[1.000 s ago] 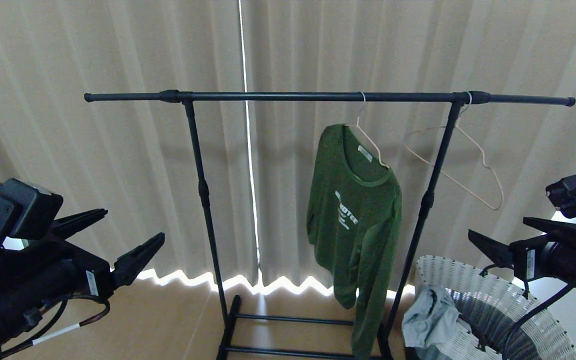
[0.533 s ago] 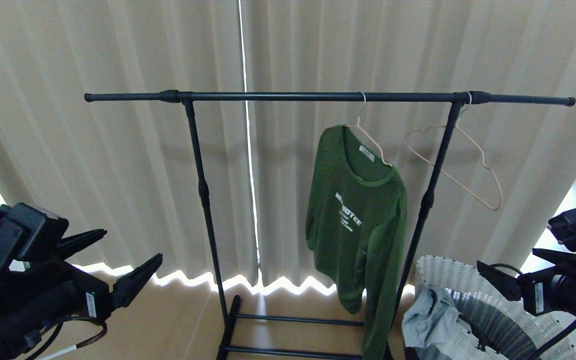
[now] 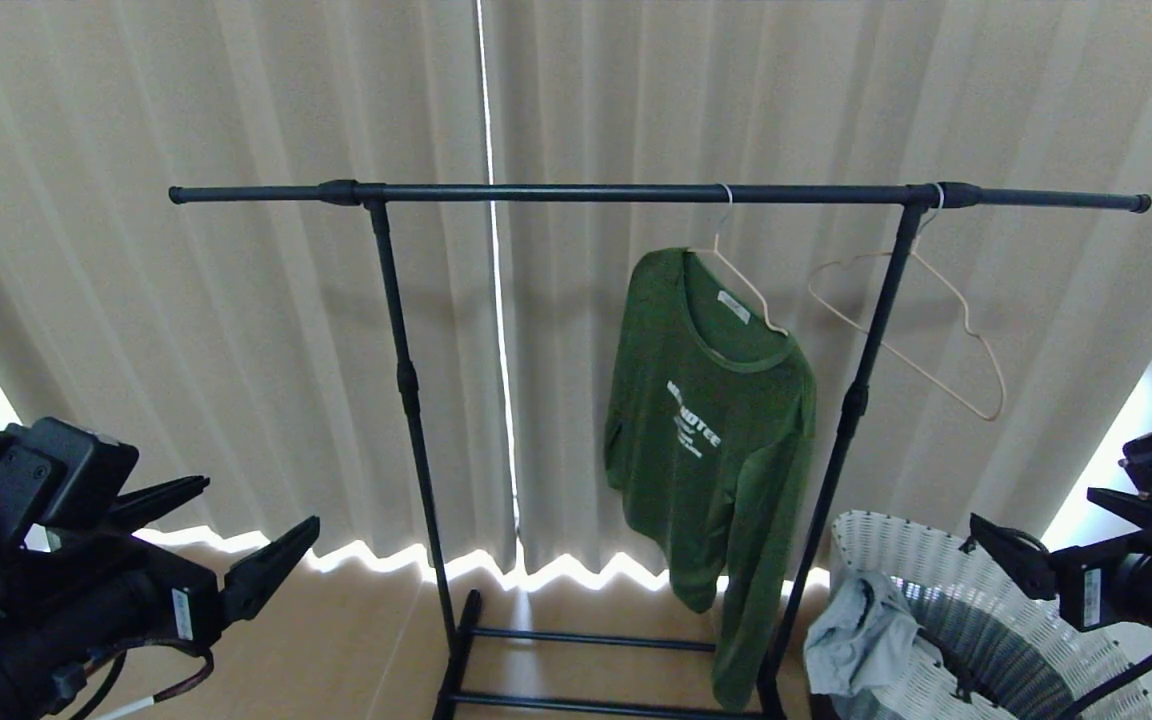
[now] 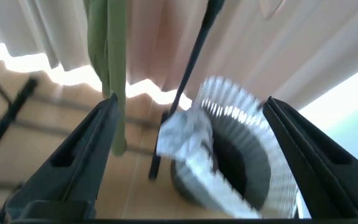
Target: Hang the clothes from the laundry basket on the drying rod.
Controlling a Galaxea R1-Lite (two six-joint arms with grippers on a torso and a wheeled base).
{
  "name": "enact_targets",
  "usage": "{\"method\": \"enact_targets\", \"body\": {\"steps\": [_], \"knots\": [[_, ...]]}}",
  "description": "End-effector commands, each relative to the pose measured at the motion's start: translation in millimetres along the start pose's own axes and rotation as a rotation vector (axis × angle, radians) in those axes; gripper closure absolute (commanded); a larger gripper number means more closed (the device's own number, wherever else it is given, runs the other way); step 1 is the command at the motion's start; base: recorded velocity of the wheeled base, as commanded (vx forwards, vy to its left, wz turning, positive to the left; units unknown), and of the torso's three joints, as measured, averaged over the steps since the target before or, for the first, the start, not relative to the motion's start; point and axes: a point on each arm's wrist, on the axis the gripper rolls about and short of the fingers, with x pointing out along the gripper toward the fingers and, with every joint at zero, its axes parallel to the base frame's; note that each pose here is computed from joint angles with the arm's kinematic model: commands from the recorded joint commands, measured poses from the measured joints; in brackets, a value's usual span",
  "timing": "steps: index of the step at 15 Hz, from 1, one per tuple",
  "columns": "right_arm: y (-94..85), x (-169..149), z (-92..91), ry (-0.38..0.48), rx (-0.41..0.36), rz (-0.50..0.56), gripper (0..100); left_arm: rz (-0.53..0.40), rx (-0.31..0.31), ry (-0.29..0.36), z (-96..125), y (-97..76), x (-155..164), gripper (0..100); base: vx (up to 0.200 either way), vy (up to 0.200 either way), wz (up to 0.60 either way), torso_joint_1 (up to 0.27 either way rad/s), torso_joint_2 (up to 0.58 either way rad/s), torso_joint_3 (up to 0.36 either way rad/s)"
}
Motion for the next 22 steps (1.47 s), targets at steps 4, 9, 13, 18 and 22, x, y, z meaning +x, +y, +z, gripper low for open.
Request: {"method": "enact_targets", "body": {"steps": [4, 9, 13, 18, 22], "knots": [[3.0, -5.6, -25.0, 0.027, -0.004, 0.001, 0, 0.003, -0.002, -0.007, 0.6, 0.1, -1.6, 0, 0.0, 0.0, 0.0, 0.0, 0.0, 0.0], [-1.6, -3.2, -30.3, 0.062, 0.008, -0.027, 0, 0.016, 0.0, -0.036, 0.3, 0.9, -12.9, 0, 0.0, 0.0, 0.0, 0.0, 0.0, 0.0], [-1.1, -1.6, -33.0, 0.08, 0.006, -0.024, 0, 0.015, 0.005, -0.035, -1.6, 0.5, -15.2, 0, 0.0, 0.0, 0.0, 0.0, 0.0, 0.0], [-0.7, -2.9, -35.6, 0.089, 0.004, -0.022, 0, 0.013, 0.006, -0.032, -2.5, 0.3, -15.4, 0, 0.0, 0.0, 0.0, 0.0, 0.0, 0.0], [-0.6, -3.4, -36.9, 0.094, 0.002, -0.023, 0, 0.012, 0.007, -0.035, -2.1, 0.1, -15.9, 0, 0.0, 0.0, 0.0, 0.0, 0.0, 0.0]]}}
